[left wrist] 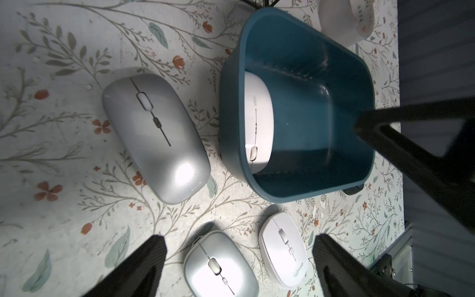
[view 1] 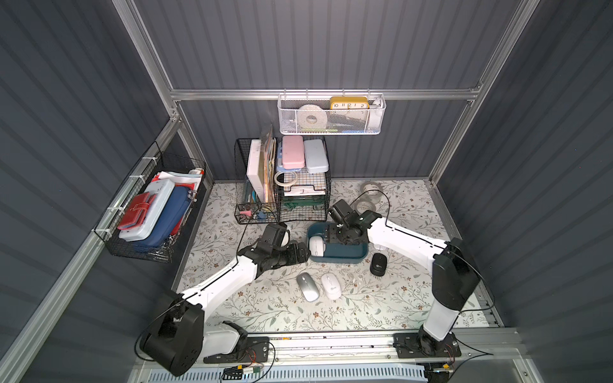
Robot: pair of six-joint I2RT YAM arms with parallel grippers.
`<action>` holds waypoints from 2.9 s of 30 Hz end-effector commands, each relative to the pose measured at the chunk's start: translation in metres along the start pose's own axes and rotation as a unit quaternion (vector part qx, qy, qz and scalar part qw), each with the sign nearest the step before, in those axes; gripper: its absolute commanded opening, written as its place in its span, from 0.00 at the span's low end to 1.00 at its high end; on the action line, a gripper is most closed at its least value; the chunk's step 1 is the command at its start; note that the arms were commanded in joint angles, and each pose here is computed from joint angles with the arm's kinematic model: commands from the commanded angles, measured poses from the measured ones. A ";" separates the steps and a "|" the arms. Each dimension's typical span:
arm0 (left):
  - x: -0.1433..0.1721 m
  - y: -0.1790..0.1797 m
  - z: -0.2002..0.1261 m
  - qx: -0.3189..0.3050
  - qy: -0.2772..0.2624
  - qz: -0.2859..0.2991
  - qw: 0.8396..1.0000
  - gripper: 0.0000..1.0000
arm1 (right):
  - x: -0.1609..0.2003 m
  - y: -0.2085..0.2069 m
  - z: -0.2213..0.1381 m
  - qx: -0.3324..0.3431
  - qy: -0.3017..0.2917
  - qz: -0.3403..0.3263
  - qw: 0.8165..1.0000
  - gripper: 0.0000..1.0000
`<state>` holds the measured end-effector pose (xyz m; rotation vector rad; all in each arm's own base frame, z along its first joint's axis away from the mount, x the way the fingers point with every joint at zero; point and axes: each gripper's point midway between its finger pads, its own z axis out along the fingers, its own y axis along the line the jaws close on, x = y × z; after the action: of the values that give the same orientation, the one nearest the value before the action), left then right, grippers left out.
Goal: Take out the mouse from the storage box
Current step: Pick up the mouse from the storage box.
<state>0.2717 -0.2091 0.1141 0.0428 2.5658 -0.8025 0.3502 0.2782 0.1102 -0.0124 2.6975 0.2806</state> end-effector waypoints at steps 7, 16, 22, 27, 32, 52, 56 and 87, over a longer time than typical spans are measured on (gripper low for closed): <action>-0.007 0.005 -0.023 -0.018 -0.050 0.004 0.999 0.99 | 0.005 0.025 0.047 0.024 0.045 -0.034 0.998 0.86; -0.002 0.008 -0.023 -0.018 -0.051 0.005 0.999 0.99 | 0.012 0.039 0.069 0.026 0.066 -0.049 0.996 0.85; 0.001 0.012 -0.018 -0.027 -0.037 0.000 0.999 0.99 | 0.019 0.044 0.080 0.025 0.077 -0.055 0.995 0.85; 0.003 0.013 -0.016 -0.028 -0.035 -0.002 0.999 0.99 | 0.019 0.030 0.080 0.058 0.073 -0.056 0.994 0.83; 0.003 0.014 -0.015 -0.029 -0.033 -0.003 0.999 0.99 | 0.016 0.012 0.070 0.069 0.059 -0.042 0.995 0.82; 0.004 0.011 -0.021 -0.024 -0.037 -0.007 0.999 0.99 | 0.013 0.012 0.077 0.109 0.067 -0.047 0.991 0.88; 0.005 0.013 -0.021 -0.026 -0.037 -0.007 0.999 0.99 | 0.017 0.016 0.083 0.096 0.076 -0.046 0.991 0.88; 0.004 0.009 -0.033 -0.018 -0.053 -0.003 0.998 0.99 | -0.006 0.003 -0.029 0.076 -0.005 -0.051 0.996 0.64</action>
<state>0.2644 -0.1896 0.1376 -0.0016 2.4578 -0.7603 0.3532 0.2879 0.1294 -0.0967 2.7056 0.0815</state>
